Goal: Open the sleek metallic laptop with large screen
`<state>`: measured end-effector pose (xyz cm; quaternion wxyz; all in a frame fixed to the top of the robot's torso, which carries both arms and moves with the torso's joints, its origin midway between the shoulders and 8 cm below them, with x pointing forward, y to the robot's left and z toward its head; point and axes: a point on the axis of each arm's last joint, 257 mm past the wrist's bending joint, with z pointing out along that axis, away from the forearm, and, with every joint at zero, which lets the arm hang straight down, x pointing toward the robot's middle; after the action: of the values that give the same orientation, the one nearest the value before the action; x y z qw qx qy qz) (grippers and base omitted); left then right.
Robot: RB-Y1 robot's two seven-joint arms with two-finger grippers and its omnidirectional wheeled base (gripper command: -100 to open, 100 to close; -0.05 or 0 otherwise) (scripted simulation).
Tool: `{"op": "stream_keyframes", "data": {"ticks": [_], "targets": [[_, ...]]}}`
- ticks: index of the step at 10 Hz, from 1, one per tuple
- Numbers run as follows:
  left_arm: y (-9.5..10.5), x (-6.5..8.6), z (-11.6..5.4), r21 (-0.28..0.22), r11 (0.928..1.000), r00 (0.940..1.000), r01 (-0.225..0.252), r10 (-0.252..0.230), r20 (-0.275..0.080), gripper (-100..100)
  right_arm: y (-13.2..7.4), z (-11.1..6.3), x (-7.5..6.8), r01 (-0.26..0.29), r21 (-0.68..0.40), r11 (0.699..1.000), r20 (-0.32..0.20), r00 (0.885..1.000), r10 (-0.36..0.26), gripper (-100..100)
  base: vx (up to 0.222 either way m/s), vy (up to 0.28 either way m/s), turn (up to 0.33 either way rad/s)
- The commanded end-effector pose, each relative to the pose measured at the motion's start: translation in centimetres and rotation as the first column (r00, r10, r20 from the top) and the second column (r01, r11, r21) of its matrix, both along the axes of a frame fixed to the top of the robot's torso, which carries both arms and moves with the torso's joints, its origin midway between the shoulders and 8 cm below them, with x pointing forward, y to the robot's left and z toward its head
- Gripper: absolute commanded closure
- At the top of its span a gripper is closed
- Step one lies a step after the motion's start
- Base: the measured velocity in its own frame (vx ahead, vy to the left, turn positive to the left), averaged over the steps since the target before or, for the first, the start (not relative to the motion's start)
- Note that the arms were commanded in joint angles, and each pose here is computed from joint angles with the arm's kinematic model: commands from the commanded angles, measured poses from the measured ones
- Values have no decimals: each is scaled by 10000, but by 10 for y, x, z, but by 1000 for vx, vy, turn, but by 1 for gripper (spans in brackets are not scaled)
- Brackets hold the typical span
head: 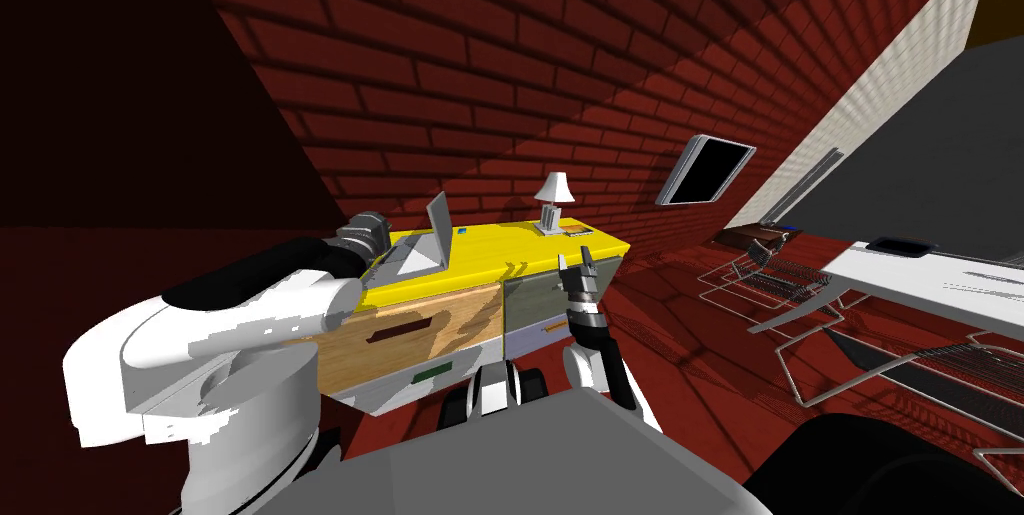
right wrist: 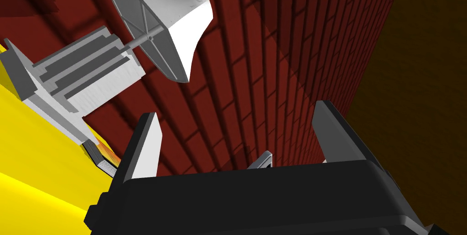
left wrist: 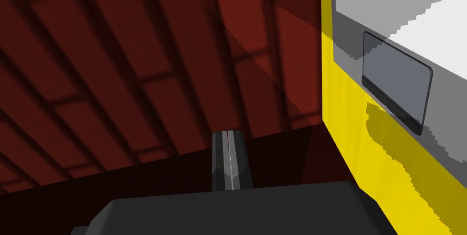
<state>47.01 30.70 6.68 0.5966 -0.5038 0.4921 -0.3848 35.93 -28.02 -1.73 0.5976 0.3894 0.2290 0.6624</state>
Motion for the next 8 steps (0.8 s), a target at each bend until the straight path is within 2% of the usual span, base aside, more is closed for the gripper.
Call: {"op": "stream_keyframes", "data": {"ticks": [1,2,4,6,8], "targets": [[1,3,-3,-385,9993,10000,19,-16,87,100,0,0,0,0,0,10000,0,10000,0,0,-19,30,4],[6,9,-10,94,9999,9996,-126,128,-249,-100,0,0,0,0,1,10000,0,10000,0,0,16,-64,-6],[12,10,-9,753,9968,9984,-278,314,-480,-100,0,0,0,-1,5,10000,1,10000,1,0,34,-159,1],[17,7,-4,1330,9902,9969,-424,507,-595,-100,0,0,0,-1,5,10000,1,10000,1,0,31,-150,-2],[24,8,-3,1999,9780,9931,-604,791,-867,-100,0,0,0,-1,4,10000,1,10000,1,0,15,-135,-2]]}}
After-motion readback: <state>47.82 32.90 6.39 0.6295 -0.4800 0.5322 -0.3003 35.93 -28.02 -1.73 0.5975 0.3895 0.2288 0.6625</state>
